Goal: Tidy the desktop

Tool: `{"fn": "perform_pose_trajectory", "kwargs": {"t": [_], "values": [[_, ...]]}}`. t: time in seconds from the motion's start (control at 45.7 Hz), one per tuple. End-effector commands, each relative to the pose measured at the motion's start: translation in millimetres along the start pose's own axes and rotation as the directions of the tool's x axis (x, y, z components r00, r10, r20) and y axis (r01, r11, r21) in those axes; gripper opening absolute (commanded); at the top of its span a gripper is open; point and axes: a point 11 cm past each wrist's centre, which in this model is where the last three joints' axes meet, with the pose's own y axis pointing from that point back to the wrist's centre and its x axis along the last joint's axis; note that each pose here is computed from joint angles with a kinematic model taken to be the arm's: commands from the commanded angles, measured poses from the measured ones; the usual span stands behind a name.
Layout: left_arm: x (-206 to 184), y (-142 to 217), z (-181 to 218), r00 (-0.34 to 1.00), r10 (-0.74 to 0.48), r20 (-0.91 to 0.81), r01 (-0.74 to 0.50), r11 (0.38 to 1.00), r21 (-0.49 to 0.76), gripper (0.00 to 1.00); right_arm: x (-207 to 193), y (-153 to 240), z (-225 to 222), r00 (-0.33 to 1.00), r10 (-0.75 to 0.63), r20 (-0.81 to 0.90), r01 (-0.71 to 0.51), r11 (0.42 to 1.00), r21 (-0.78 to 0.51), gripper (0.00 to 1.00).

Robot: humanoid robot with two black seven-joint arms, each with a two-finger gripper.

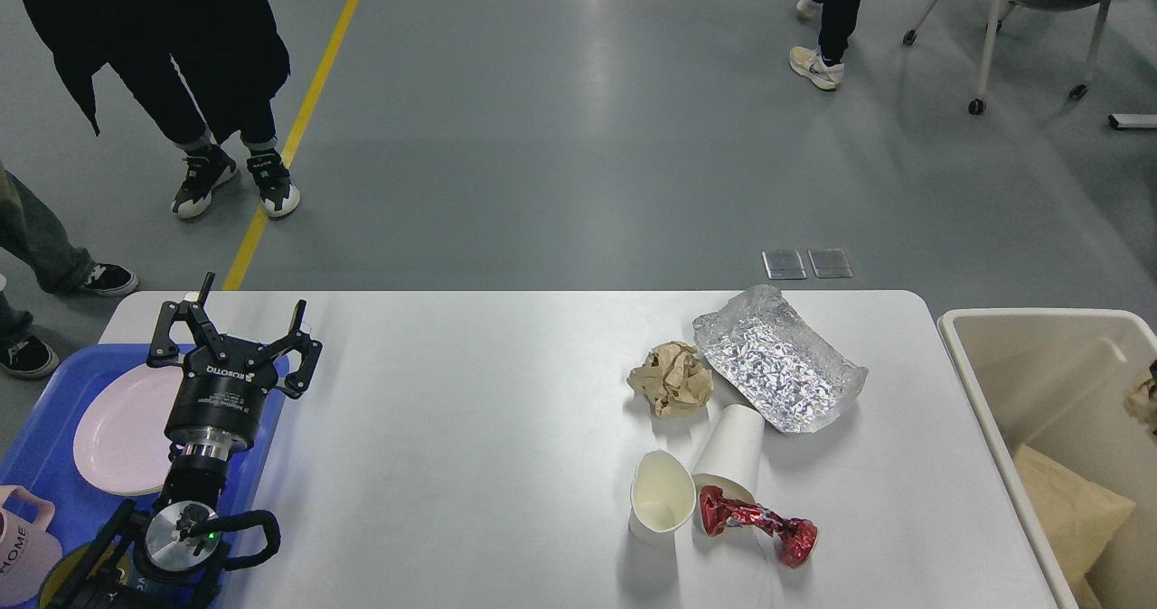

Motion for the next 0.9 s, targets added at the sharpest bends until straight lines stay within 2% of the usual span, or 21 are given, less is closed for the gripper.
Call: {"fn": "perform_pose_trajectory", "kwargs": {"t": [0.0, 0.131, 0.241, 0.372, 0.876], "values": [[0, 0, 0, 1.0, 0.0, 0.0, 0.0, 1.0, 0.0, 0.96, -38, -35, 13, 0.997, 0.078, 0.004, -0.078, 0.997, -0.029, 0.0], [0, 0, 0, 1.0, 0.0, 0.0, 0.0, 1.0, 0.0, 0.96, -64, -56, 17, 0.985, 0.175, -0.005, -0.175, 0.984, -0.041, 0.0], [0, 0, 0, 1.0, 0.0, 0.0, 0.0, 1.0, 0.0, 0.96, -108, -73, 17, 0.977, 0.207, -0.042, -0.209, 0.977, -0.043, 0.0], [0, 0, 0, 1.0, 0.0, 0.0, 0.0, 1.0, 0.0, 0.96, -133, -79, 12, 0.977, 0.211, -0.019, -0.212, 0.976, -0.05, 0.0], [0, 0, 0, 1.0, 0.0, 0.0, 0.0, 1.0, 0.0, 0.96, -165, -85, 19, 0.985, 0.173, -0.014, -0.174, 0.981, -0.087, 0.0]]}}
